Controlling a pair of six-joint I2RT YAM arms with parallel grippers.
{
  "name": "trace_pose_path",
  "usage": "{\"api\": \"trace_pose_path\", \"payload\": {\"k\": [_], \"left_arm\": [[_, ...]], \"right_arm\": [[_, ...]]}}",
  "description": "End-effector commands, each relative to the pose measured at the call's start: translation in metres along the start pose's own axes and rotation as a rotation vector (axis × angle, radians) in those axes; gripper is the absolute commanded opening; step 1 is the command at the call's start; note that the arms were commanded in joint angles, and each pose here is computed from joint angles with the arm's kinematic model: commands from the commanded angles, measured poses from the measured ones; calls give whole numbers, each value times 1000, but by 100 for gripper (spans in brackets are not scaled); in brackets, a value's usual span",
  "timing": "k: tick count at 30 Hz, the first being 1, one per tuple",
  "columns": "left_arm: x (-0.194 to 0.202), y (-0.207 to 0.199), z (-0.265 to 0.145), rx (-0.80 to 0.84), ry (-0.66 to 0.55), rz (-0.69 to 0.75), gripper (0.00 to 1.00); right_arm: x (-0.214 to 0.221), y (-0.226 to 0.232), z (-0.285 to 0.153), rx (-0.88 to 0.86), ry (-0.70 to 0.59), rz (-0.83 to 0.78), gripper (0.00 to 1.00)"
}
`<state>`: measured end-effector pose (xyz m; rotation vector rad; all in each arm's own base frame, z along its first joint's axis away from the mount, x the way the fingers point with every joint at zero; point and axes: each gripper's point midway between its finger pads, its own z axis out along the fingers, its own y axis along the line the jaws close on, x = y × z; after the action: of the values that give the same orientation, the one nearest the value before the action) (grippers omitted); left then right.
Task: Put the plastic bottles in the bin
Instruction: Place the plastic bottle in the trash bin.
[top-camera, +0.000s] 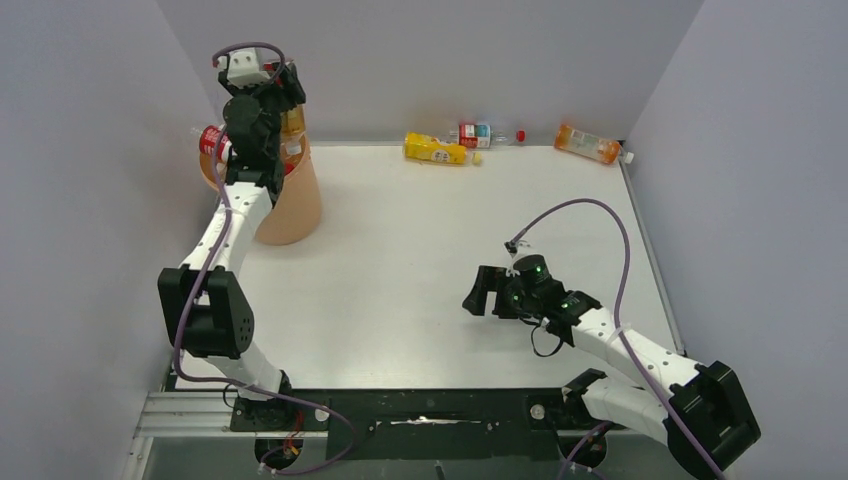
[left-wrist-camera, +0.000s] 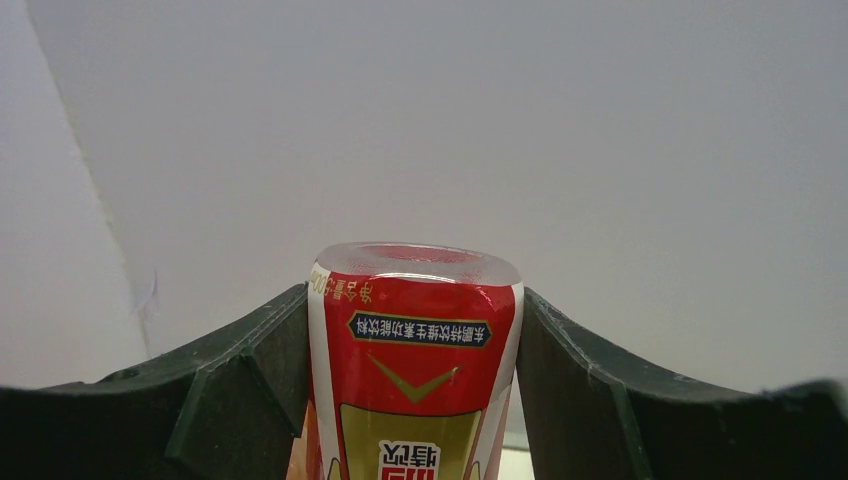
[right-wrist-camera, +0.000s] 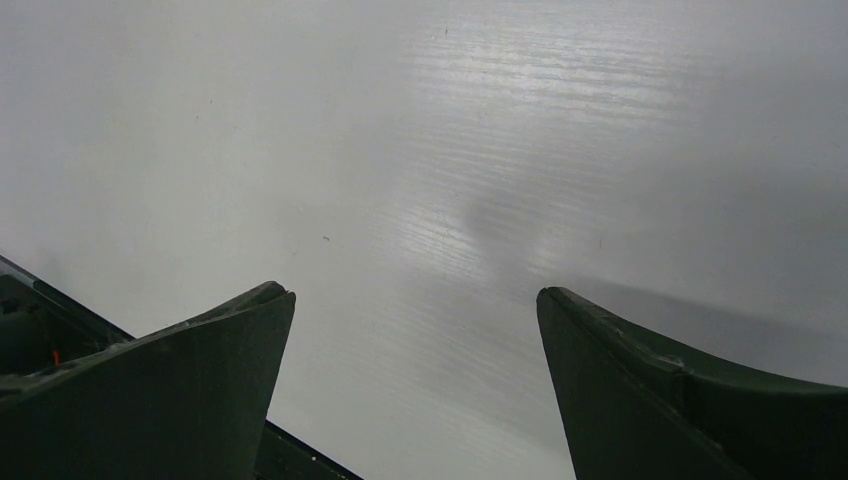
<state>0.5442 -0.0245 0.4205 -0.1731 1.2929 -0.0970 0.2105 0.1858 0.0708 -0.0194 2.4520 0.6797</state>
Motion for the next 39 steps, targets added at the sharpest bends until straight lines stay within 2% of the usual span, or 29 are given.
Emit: {"api": "trace_pose_path", "payload": {"k": [1,6,12,19,25,33,39], "left_arm": [[-57,10,4,-41,-231,-3,50],[-39,13,7,-44,-235,22,49],[-12,21,-9,-48,-236,37,49],[-1,20,-23,-32,-229,21,49],[10,19,-31,-18,-175,-1,54],[6,14,-32,-3,-143,-18,80],[-10,9,-26,8,-136,-28,84]], "right_arm": [[0,4,1,-16,-6,11,98],[0,4,4,-10,7,2,98],[1,3,5,-9,10,-2,98],[5,2,4,-12,11,3,98],[5,2,2,-18,5,4,98],[4,3,-4,-24,-7,0,98],[1,6,-9,-33,-20,-3,98]]}}
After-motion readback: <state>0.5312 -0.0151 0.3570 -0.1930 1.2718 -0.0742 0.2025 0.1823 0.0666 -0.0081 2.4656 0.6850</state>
